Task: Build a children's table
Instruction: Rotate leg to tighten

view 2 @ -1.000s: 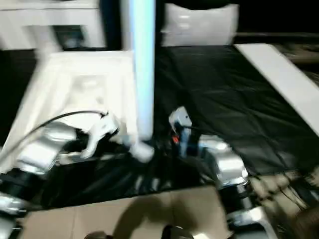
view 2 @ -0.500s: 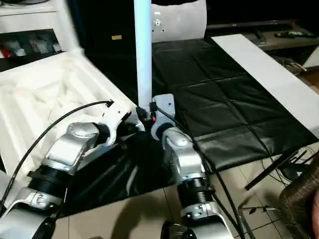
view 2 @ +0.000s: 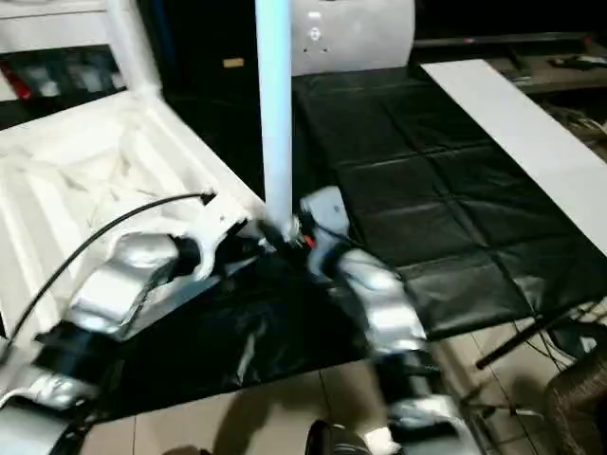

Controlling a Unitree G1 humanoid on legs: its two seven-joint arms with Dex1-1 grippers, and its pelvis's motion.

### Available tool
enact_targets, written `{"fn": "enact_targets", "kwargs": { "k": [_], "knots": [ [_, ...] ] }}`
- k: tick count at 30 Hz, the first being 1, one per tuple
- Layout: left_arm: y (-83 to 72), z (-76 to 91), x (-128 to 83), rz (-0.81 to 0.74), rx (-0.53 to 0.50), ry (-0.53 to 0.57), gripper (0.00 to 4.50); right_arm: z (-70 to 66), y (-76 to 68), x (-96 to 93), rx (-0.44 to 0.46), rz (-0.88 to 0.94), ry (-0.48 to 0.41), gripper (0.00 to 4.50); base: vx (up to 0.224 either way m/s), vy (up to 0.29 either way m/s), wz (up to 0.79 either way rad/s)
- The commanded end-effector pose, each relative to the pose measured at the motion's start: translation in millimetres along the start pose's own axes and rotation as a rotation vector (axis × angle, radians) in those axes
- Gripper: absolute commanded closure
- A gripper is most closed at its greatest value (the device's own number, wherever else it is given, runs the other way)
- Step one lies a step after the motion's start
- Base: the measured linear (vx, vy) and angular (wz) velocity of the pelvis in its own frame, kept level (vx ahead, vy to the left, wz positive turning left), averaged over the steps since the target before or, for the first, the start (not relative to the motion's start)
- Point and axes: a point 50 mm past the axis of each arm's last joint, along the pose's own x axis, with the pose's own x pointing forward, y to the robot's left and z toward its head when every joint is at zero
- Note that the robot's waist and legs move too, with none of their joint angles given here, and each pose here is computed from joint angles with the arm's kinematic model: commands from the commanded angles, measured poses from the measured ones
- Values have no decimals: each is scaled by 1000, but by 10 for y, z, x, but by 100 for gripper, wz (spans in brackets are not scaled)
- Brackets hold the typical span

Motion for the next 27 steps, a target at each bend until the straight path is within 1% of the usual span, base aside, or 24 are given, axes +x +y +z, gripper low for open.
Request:
{"fn": "enact_targets", "kwargs": {
  "k": [1,2,3,4,5,7,10,11,14,16,21,22,27],
  "knots": [
    [-93,-48,13,-102,24,8,450,13,45,-5,-3,100,7,54,0,0,0],
    [-93,-56,-14,-129,40,5,450,7,19,-49,-19,135,31,41,0,0,0],
    [-110,-62,-50,-181,56,-2,450,12,-2,-99,-25,186,49,41,0,0,0],
    [-123,-66,-73,-215,65,-6,450,18,-12,-130,-29,220,59,29,0,0,0],
    [-142,-84,-110,-270,92,4,450,37,-24,-165,-47,269,69,29,0,0,0],
    [-160,-112,-151,-330,126,25,450,58,-31,-196,-54,324,76,29,0,0,0],
    [-171,-183,-247,-446,183,77,450,108,-16,-253,-46,485,92,29,0,0,0],
    [-169,-195,-263,-468,193,86,450,119,-15,-256,-43,512,93,29,0,0,0],
    [-166,-210,-310,-532,222,109,450,142,-16,-254,-20,582,104,65,0,0,0],
    [-164,-205,-322,-559,235,116,450,149,-18,-252,-7,616,110,72,0,0,0],
    [-181,-206,-323,-611,255,132,450,150,-5,-241,16,681,127,116,0,0,0],
    [-187,-204,-320,-620,260,132,450,151,-2,-239,21,695,130,116,0,0,0],
    [-217,-182,-286,-664,282,139,450,137,3,-179,39,739,158,159,0,0,0]
  ]
}}
